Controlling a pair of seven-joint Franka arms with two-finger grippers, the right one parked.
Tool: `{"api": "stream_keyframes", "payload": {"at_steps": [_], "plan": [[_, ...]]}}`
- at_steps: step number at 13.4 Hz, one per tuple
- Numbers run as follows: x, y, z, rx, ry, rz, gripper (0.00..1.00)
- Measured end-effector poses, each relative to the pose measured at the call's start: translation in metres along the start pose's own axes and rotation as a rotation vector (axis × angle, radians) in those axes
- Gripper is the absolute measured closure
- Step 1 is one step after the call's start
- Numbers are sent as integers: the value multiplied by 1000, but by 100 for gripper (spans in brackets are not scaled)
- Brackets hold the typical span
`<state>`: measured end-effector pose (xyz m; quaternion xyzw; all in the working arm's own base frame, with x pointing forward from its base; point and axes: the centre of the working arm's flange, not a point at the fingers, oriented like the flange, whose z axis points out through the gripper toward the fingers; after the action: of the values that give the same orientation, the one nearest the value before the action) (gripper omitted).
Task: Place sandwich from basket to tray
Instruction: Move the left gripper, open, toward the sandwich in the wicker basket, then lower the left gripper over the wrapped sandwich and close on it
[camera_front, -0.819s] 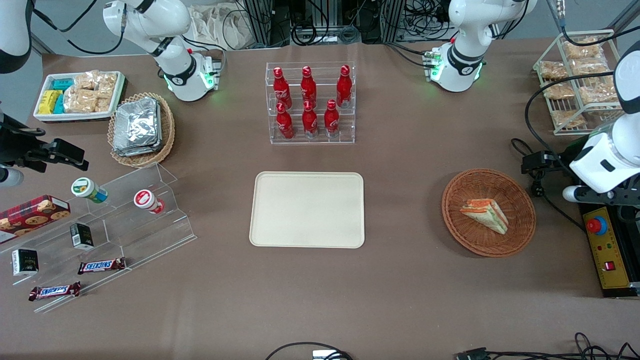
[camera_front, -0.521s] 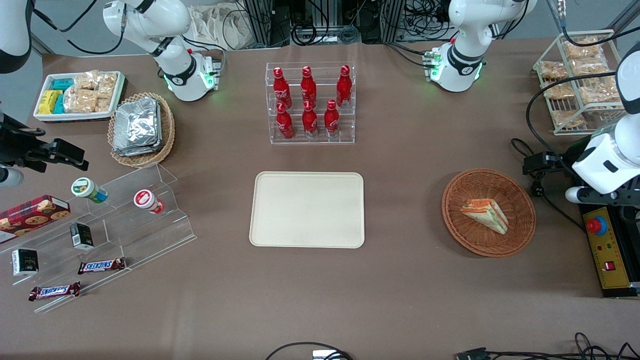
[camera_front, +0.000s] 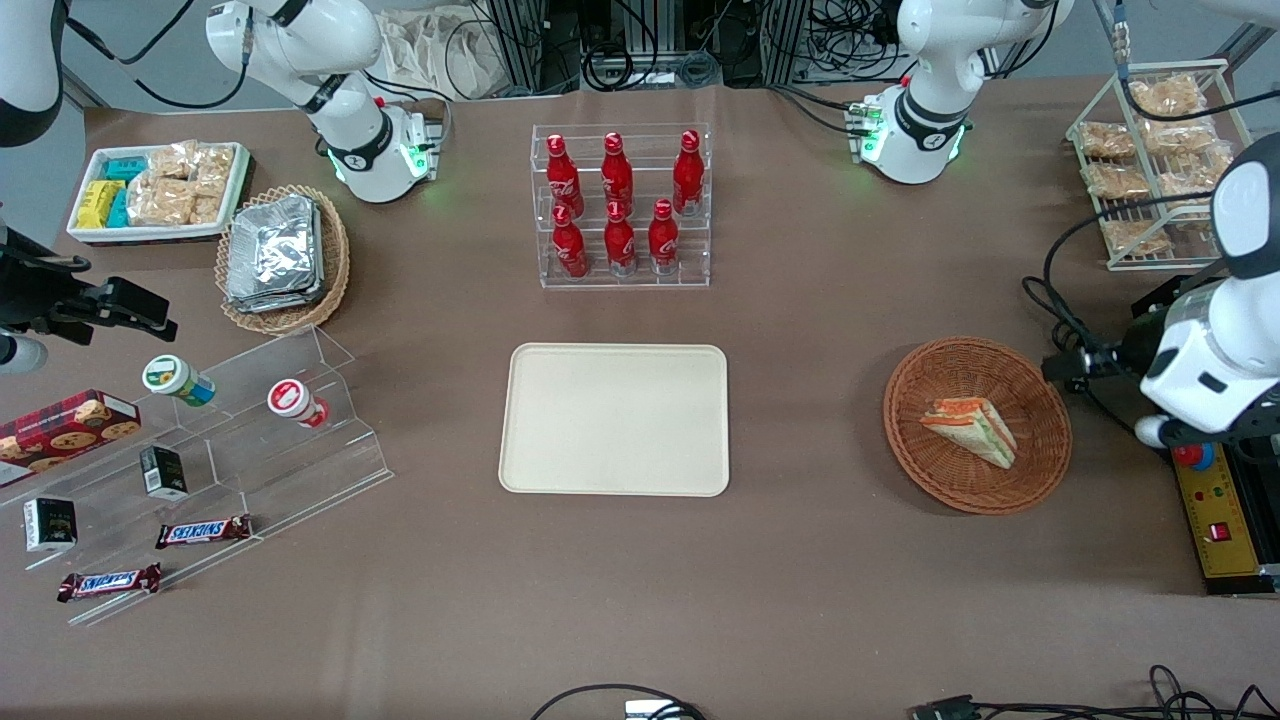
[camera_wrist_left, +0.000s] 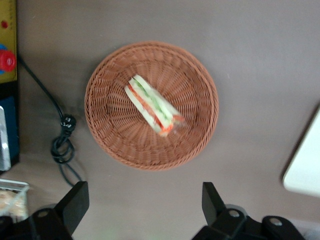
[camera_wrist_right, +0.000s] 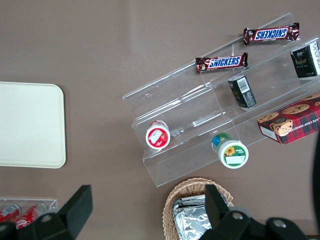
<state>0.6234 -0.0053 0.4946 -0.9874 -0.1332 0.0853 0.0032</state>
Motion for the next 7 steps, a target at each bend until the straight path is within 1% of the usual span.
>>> {"api": "stream_keyframes", "payload": {"at_steps": [2, 3, 6, 7], "plan": [[11, -2, 30, -21, 44, -176, 0], [16, -5, 48, -32, 61, -247, 0], [25, -22, 106, -59, 84, -436, 0], [27, -25, 126, -63, 78, -512, 0]]}}
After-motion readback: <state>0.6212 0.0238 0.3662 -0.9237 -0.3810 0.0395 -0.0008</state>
